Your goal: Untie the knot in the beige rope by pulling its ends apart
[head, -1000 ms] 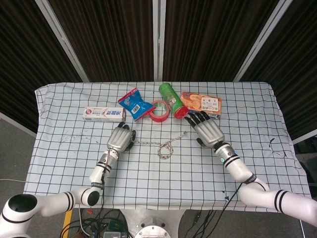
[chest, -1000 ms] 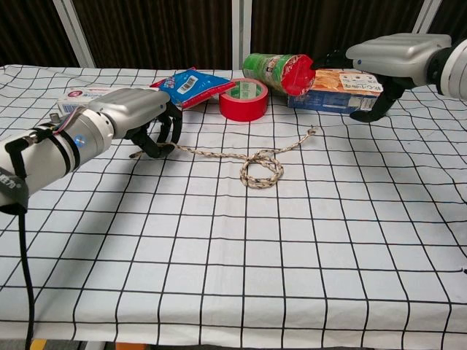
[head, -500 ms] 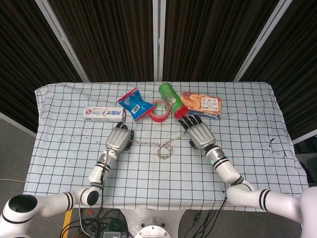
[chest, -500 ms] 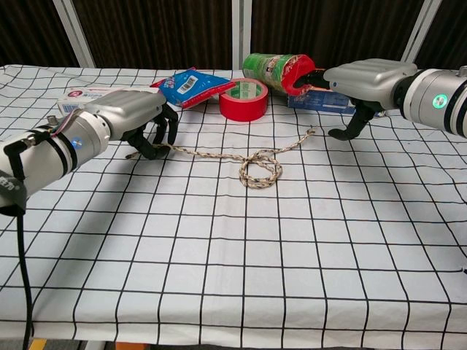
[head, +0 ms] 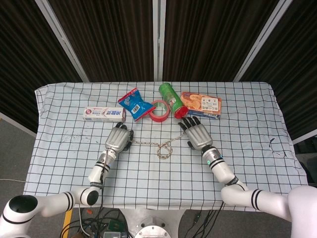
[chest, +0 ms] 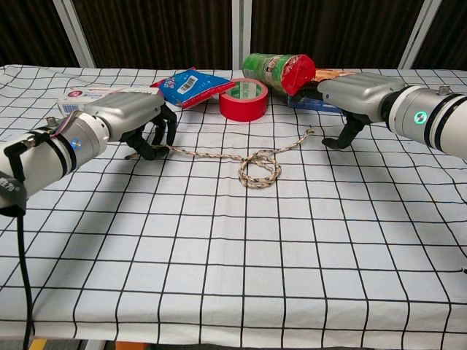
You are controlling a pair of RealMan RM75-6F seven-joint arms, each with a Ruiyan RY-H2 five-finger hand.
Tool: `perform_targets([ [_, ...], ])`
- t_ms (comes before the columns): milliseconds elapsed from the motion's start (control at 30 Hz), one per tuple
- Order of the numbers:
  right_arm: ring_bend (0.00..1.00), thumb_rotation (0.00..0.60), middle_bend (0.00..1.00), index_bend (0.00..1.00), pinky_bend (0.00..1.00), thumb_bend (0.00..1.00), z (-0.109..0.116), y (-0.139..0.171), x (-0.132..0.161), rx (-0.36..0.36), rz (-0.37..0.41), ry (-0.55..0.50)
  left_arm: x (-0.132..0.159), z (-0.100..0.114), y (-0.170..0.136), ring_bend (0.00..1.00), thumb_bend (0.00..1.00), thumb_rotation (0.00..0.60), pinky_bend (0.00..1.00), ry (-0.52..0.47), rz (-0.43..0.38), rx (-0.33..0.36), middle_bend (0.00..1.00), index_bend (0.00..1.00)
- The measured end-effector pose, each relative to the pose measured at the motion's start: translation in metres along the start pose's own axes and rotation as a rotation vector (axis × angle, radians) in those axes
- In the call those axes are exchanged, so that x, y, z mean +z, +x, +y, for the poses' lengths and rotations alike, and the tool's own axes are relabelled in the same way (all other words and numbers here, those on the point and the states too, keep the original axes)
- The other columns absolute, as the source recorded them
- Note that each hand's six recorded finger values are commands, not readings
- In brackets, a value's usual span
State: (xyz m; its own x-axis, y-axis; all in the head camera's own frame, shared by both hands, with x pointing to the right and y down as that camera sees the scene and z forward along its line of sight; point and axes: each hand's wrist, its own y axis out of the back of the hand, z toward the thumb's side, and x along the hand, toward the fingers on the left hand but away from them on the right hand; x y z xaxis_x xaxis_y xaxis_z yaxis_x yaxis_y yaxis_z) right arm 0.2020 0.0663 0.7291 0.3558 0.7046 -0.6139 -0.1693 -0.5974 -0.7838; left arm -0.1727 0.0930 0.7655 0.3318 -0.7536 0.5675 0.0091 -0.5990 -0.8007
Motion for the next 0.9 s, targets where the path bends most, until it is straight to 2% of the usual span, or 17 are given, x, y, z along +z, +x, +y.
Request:
perform_targets([
  [567,0.0,0.6,0.01,0.28,0.0,0.32,-0.003,-0.015,0.003,0.029,0.007,0.025,-0.001,0.0,0.001,0.28,0.37,0.6,0.16,0.002,-0.016,-0.005,0.63,0.52],
  [900,0.0,0.6,0.02,0.31,0.0,0.32,-0.006,-0.023,0.005,0.035,-0.002,0.027,-0.002,0.001,0.002,0.28,0.37,0.6,0.16,0.0,-0.014,-0.007,0.63,0.52],
])
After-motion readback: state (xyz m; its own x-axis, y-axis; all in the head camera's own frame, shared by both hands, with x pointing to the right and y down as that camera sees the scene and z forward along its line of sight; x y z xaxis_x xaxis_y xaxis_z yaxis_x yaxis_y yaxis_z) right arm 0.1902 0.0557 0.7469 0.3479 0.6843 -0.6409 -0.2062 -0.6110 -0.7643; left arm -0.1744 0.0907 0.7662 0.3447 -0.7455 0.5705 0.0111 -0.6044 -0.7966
